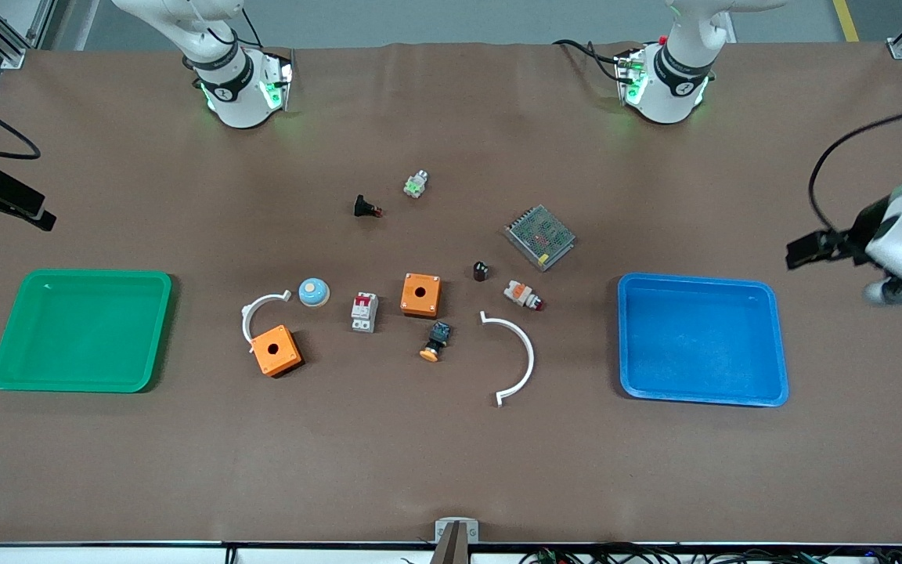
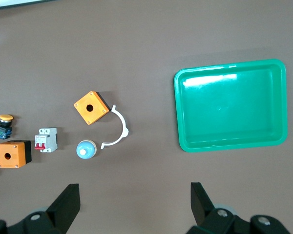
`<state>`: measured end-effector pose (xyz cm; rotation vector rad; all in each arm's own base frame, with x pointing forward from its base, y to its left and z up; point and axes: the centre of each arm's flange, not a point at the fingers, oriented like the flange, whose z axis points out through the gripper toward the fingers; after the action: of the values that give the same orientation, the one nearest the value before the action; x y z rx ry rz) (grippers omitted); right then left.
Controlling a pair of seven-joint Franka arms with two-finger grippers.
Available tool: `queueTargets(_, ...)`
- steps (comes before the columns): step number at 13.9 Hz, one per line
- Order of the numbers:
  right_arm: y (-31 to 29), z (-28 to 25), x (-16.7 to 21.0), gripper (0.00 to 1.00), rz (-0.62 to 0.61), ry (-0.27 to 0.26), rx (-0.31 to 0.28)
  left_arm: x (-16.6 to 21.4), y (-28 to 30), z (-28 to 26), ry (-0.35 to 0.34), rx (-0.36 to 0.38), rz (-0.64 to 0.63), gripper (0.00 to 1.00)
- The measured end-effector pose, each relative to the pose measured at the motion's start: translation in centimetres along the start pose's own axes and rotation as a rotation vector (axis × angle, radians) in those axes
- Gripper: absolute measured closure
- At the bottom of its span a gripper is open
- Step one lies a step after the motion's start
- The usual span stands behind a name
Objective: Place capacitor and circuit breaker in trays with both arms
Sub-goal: 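Move the right gripper and the left gripper toward the parts, then reach the right gripper to the breaker while the left gripper reaches the capacitor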
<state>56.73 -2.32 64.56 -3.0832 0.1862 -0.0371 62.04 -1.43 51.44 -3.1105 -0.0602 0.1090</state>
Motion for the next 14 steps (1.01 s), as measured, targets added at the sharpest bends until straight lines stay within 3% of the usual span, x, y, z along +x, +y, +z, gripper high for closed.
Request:
queueTargets(2, -0.7, 1.5, 0.6, 0.00, -0.013, -0.027, 0.000, 2.0, 0.2, 6.0, 0.041, -0.004, -0.001, 0.01)
queueTargets(4, -2.8, 3.3, 1.1, 0.00, -0.049, -0.060, 0.001, 2.8, -0.8, 12.4, 0.096, -0.011, -0.018, 0.08)
queueTargets(7, -10.2, 6.5, 0.6, 0.00, -0.124, -0.112, -0.006, 3.0, -1.6, 19.3, 0.106, -0.015, -0.031, 0.12)
queueTargets(9, -15.8, 9.6, -0.1, 0.00, -0.123, -0.133, -0.015, 3.4, -1.4, 21.4, 0.105, -0.016, -0.030, 0.14)
queueTargets(14, -27.9, 20.3, -3.1, 0.00, -0.072, -0.114, -0.020, 3.5, 1.1, 22.3, 0.108, -0.029, -0.059, 0.17)
